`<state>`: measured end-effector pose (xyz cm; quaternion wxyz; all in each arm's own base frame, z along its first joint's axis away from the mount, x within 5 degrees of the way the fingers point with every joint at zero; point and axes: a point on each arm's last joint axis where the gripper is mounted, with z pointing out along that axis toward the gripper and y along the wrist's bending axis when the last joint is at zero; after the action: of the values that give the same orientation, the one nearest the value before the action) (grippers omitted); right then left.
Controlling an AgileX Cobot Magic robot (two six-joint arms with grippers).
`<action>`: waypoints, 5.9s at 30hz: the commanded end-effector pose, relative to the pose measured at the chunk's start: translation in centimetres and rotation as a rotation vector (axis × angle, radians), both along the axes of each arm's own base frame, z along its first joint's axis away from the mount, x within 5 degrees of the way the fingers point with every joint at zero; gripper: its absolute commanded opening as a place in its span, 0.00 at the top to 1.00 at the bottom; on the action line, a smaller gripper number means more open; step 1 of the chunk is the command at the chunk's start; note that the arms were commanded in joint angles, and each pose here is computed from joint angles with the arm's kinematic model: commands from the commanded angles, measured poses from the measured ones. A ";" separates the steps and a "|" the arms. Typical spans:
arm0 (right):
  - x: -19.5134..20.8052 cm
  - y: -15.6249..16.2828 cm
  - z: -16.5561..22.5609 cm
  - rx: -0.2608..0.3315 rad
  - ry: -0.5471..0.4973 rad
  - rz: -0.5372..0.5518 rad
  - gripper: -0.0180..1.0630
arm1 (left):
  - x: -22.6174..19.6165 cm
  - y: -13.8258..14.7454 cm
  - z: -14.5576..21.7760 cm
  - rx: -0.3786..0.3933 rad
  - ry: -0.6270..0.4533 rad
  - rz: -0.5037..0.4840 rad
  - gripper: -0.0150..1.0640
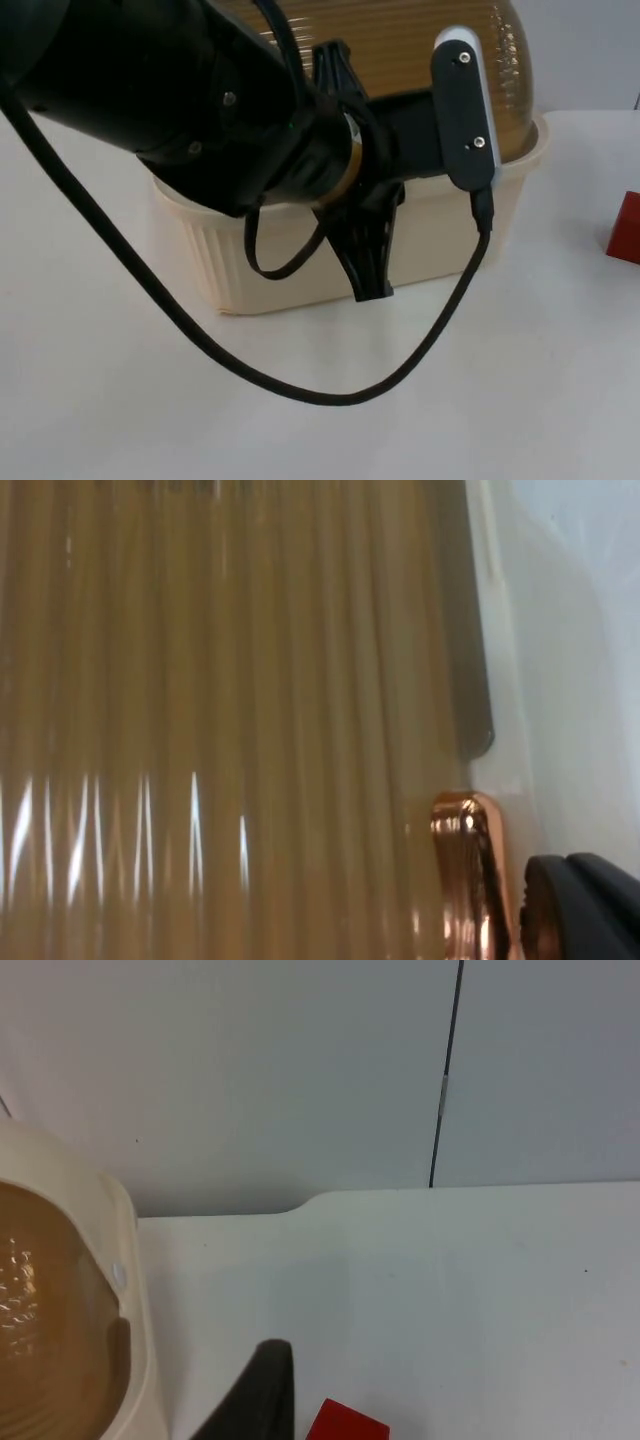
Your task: Open the box lid with the left hand, place the block into the box with the right hand, then close the box lid with the left hand.
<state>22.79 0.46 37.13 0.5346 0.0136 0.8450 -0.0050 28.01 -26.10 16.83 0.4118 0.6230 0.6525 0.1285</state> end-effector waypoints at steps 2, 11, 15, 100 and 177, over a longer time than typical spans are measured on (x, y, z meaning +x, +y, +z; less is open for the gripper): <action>0.1 0.0 0.2 -0.006 -0.006 0.002 0.02 | 0.4 0.2 0.1 -0.006 -0.005 0.016 0.99; 0.1 0.0 0.2 -0.006 -0.004 0.002 0.02 | 1.0 -0.4 -0.5 -0.004 0.004 0.013 0.99; 0.1 0.0 0.2 -0.006 -0.004 0.002 0.02 | 1.6 -0.3 0.2 0.004 -0.044 0.050 0.99; 0.1 0.0 0.3 -0.002 -0.015 0.003 0.02 | 0.6 25.4 25.9 -1.142 -0.216 1.071 0.99; 0.4 0.1 1.0 0.000 -0.099 0.015 0.02 | -9.8 24.9 31.7 -0.993 -0.331 0.812 0.01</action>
<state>23.07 0.59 37.77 0.5669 0.0117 0.8237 0.0024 17.91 -1.41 48.71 0.6713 0.0422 0.7390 0.0370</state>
